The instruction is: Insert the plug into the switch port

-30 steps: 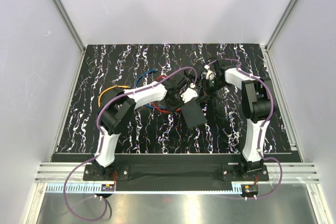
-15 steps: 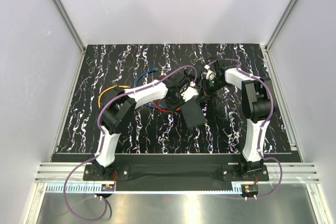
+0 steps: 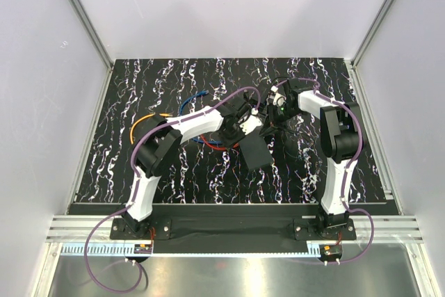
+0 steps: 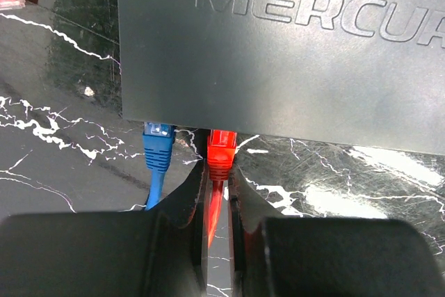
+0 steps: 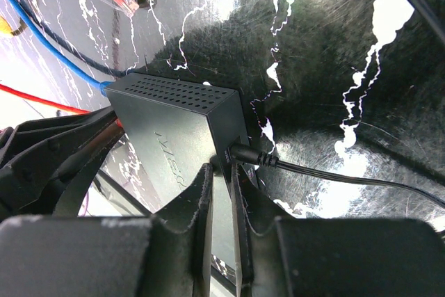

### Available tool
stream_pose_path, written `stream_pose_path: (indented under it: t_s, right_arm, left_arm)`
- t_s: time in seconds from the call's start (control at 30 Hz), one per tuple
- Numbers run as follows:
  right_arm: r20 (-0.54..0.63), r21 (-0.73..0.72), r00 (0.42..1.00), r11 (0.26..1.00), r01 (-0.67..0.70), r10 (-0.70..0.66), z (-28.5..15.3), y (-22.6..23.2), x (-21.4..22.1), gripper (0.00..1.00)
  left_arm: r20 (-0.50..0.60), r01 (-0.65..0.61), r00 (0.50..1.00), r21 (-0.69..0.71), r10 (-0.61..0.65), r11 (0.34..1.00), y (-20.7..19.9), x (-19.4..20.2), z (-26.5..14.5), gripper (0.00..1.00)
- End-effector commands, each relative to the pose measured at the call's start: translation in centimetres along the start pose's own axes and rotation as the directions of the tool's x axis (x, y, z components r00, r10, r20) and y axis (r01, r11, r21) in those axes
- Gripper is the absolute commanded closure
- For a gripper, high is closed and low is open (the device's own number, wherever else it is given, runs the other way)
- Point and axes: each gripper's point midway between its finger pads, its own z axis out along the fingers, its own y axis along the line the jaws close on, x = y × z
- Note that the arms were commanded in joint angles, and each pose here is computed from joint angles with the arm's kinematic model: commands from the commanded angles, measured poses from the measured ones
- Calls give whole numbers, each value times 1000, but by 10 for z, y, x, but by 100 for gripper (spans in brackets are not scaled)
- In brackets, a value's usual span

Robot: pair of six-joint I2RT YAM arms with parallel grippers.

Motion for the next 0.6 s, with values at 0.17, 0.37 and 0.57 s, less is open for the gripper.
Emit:
stream_pose_path:
  t_s: [0.17, 0.37, 0.57]
  right_arm:
    - [-99, -135, 995, 991, 9, -22, 19, 43, 31, 84]
    - [-103, -142, 994, 990, 7, -22, 20, 43, 32, 84]
    - [-113, -154, 993, 988, -1, -17, 22, 46, 33, 84]
  left_arm:
    - [600, -106, 789, -79, 132, 991, -13, -170, -74, 100]
    - [601, -104, 790, -68, 124, 992, -13, -171, -61, 100]
    - [609, -98, 785, -59, 114, 993, -12, -178, -49, 100]
